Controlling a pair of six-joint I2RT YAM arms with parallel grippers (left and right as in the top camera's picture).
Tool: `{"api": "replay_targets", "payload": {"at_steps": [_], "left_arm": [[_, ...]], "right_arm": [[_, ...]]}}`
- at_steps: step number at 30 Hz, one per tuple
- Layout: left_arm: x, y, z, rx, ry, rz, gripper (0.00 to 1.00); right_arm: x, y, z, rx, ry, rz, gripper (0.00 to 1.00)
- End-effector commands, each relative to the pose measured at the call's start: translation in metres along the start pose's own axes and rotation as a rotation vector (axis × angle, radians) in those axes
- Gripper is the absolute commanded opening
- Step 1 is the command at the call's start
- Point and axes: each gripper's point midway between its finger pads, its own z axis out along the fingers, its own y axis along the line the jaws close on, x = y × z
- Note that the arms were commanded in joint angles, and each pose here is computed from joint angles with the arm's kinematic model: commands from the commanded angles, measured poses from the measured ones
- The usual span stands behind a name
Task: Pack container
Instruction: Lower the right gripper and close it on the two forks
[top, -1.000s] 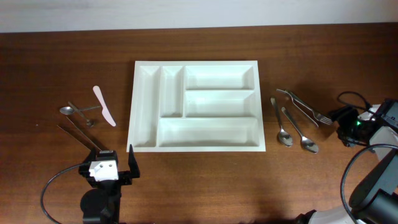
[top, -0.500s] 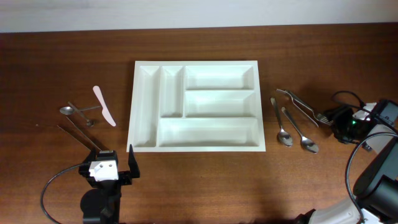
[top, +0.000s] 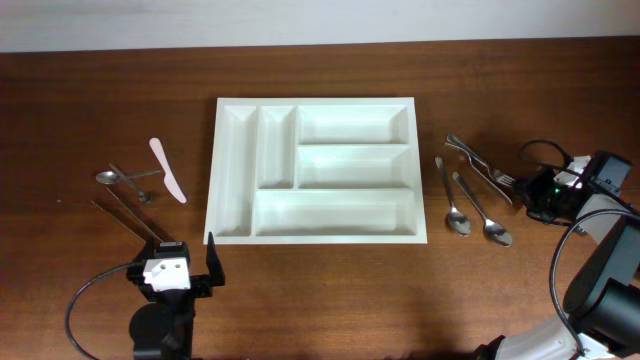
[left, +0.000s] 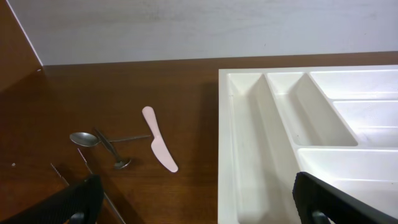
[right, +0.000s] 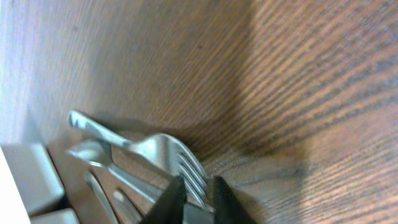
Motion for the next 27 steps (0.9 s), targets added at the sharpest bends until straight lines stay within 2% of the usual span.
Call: {"api": "replay_targets", "payload": {"at_steps": [1,10,20,27], "left_arm": [[0.000,-0.001,0.000,0.009,-0.006,0.014,0.99],[0.000,-0.001,0.000,0.009,-0.006,0.014,0.99],[0.000,-0.001,0.000,0.009,-0.006,0.014,0.99],[0.000,-0.001,0.000,0.009,-0.006,0.014,0.99]], "right_arm": [[0.005,0.000,0.004,-0.011,0.019,-0.004,0.04],[0.004,0.001,0.004,-0.012,0.013,-0.007,0.04],[-0.017,0.020,-0.004,-0.060,-0.027,-0.041,0.04],[-0.018,0.004,-0.004,0.031,-0.040,-0.047,0.05]]}}
